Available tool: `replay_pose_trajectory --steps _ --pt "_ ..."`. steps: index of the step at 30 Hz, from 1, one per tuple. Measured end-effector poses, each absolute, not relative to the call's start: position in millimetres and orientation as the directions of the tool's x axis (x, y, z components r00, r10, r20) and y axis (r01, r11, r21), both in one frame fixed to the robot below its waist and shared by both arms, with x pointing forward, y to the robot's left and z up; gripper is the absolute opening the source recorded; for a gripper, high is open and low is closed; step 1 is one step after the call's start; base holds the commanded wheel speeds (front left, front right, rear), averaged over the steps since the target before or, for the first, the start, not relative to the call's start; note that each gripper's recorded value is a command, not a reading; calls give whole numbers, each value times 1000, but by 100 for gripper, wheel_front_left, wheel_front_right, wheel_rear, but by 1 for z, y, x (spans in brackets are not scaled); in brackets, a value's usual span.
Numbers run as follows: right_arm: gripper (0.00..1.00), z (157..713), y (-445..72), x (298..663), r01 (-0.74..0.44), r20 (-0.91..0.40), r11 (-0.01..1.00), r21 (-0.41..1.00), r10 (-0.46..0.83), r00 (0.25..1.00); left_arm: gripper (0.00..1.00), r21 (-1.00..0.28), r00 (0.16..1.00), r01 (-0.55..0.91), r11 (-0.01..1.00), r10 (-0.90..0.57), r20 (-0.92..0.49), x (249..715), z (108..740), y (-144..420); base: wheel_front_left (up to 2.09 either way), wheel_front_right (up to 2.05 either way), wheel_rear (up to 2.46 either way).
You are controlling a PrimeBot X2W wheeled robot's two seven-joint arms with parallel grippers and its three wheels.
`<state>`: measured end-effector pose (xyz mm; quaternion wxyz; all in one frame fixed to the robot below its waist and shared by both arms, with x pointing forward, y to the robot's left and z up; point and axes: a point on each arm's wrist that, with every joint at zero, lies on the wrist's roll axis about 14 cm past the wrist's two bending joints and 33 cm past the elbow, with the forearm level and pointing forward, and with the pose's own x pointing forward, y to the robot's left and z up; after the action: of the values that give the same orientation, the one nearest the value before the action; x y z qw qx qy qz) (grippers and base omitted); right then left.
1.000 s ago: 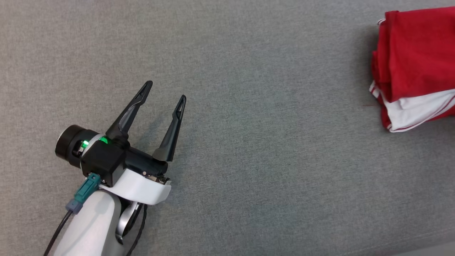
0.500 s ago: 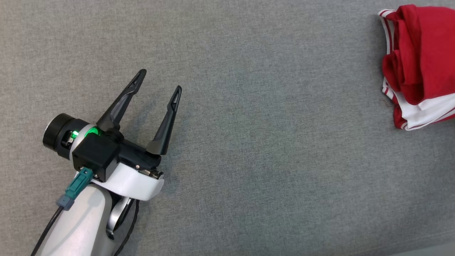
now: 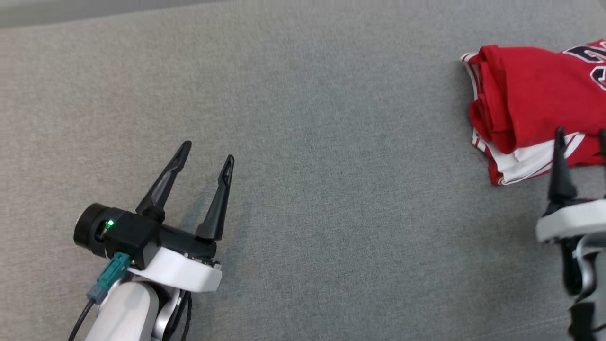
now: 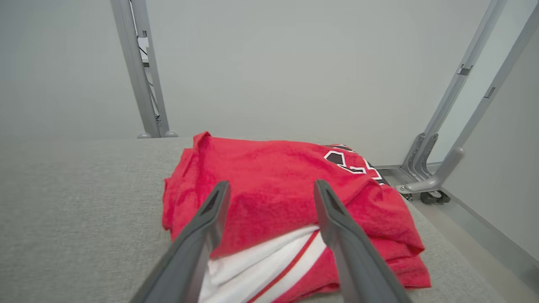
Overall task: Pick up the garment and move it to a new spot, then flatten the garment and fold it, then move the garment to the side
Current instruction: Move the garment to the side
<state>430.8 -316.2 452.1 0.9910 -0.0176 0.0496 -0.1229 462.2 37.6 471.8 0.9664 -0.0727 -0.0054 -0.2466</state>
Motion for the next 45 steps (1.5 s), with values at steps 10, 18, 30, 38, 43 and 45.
replay_pose_trajectory --steps 10,18,30,38,43,45 --pt "100 481 -229 417 72 21 995 71 -74 997 100 -141 937 350 926 -349 30 437 481 80 0 0 0" --pt "100 502 -185 413 -52 54 995 86 48 997 100 -141 983 181 973 -183 1 411 479 134 0 0 0" --pt "100 515 -172 376 -92 51 992 91 87 995 100 -169 999 40 985 -45 -26 367 476 172 0 0 0" --pt "100 519 -176 355 -82 44 993 89 78 996 100 -157 999 21 987 -25 -25 343 477 181 0 0 0" --pt "100 523 -181 341 -71 51 994 87 67 996 100 -140 1000 27 990 -29 -11 333 482 181 0 0 0" --pt "100 524 -181 340 -71 50 994 86 67 996 100 -137 1000 29 990 -29 -4 332 484 181 0 0 0"
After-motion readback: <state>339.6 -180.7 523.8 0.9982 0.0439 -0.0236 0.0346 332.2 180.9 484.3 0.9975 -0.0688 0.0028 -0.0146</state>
